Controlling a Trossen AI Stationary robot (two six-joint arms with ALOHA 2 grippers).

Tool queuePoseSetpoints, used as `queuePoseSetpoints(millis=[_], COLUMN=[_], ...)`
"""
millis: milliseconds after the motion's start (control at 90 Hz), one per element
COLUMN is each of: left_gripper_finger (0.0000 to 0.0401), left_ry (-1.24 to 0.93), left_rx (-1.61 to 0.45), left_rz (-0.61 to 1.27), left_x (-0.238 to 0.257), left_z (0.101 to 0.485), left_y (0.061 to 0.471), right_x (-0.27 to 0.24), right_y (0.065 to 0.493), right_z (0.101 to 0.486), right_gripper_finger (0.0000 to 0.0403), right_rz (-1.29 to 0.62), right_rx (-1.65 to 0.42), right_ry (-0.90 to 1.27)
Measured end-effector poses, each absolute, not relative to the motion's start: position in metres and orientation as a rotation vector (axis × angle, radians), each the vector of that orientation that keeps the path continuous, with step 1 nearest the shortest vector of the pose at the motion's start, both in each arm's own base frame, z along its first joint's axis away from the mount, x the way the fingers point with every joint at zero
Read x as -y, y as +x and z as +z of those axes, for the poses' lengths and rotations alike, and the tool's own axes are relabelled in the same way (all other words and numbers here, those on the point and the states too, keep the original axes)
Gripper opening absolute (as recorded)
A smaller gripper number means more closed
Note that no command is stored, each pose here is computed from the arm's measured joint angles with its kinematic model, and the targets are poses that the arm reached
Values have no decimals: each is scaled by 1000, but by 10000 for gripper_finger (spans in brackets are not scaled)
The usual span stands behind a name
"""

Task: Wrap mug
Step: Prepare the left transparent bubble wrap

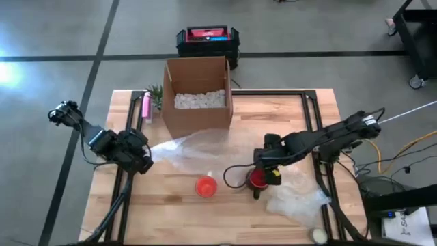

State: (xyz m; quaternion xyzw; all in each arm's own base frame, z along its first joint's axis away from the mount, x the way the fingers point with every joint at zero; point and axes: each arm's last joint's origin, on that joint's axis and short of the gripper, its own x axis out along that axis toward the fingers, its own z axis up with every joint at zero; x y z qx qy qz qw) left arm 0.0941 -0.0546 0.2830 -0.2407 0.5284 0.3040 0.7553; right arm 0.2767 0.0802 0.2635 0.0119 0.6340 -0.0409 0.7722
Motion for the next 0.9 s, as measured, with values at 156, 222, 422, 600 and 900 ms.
queuePoseSetpoints(millis=[156,222,422,600,900], left_gripper_finger=[0,0,29,119,225], left_ry=[-491,-481,-460,-469,-466], left_rx=[-1227,-1256,-1335,-1403,-1092], left_rz=[692,675,617,553,472], left_x=[57,58,62,62,57], left_z=[268,264,259,267,338], left_y=[95,96,99,95,100], right_x=[-79,-78,-79,-77,-70], right_y=[278,279,279,273,273], right_z=[239,231,219,204,200], right_gripper_finger=[233,230,214,200,181], right_rz=[-117,-119,-112,-133,-142], right_rx=[-1369,-1371,-1362,-1379,-1396], right_ry=[45,66,108,113,135])
